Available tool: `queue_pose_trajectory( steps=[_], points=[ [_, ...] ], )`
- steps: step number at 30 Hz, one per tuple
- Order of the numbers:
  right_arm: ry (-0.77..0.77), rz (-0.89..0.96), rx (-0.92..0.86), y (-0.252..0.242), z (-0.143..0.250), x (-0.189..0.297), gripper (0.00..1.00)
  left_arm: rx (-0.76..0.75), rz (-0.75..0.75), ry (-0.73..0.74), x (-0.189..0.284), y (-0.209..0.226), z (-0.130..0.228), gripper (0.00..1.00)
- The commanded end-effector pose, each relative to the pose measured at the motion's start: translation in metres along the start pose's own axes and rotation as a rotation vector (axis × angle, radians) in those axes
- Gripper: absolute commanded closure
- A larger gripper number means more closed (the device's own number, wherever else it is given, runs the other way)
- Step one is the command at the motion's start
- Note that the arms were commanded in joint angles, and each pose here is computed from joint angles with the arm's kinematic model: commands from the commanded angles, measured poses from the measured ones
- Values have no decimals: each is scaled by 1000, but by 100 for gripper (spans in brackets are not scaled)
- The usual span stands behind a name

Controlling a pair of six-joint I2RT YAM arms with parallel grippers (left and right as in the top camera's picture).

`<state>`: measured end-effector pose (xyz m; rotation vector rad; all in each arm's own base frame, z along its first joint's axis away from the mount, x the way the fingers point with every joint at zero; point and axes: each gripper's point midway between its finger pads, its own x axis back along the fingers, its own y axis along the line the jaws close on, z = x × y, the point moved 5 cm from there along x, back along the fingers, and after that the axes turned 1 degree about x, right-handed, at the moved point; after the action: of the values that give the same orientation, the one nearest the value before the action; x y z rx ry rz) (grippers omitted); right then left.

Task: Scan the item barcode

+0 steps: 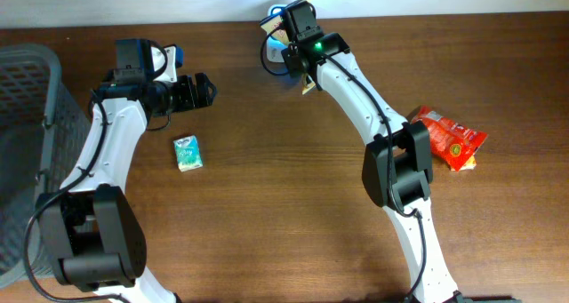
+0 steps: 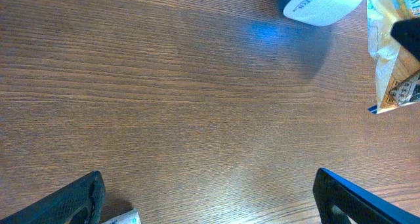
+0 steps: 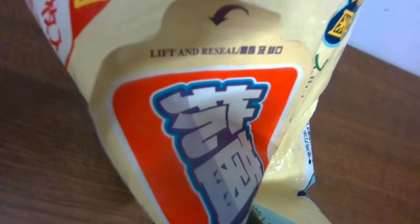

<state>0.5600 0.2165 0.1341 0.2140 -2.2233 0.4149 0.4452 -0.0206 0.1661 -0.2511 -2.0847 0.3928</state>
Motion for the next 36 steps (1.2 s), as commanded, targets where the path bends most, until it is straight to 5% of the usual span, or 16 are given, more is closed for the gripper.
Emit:
queue_pose_trajectory(
  steps=[1, 17, 27, 36],
  points=[
    [-28, 46, -25, -12, -8, 2, 96, -6, 2, 1, -2, 2, -1, 1],
    [-59, 71, -52, -33, -10, -13, 96, -6, 2, 1, -2, 2, -1, 1],
    [-59, 74, 95, -23, -11, -11, 96, -6, 2, 1, -2, 2, -1, 1],
    [-32, 100, 49, -46, -23, 71, 96, -6, 2, 1, -2, 2, -1, 1]
  ],
)
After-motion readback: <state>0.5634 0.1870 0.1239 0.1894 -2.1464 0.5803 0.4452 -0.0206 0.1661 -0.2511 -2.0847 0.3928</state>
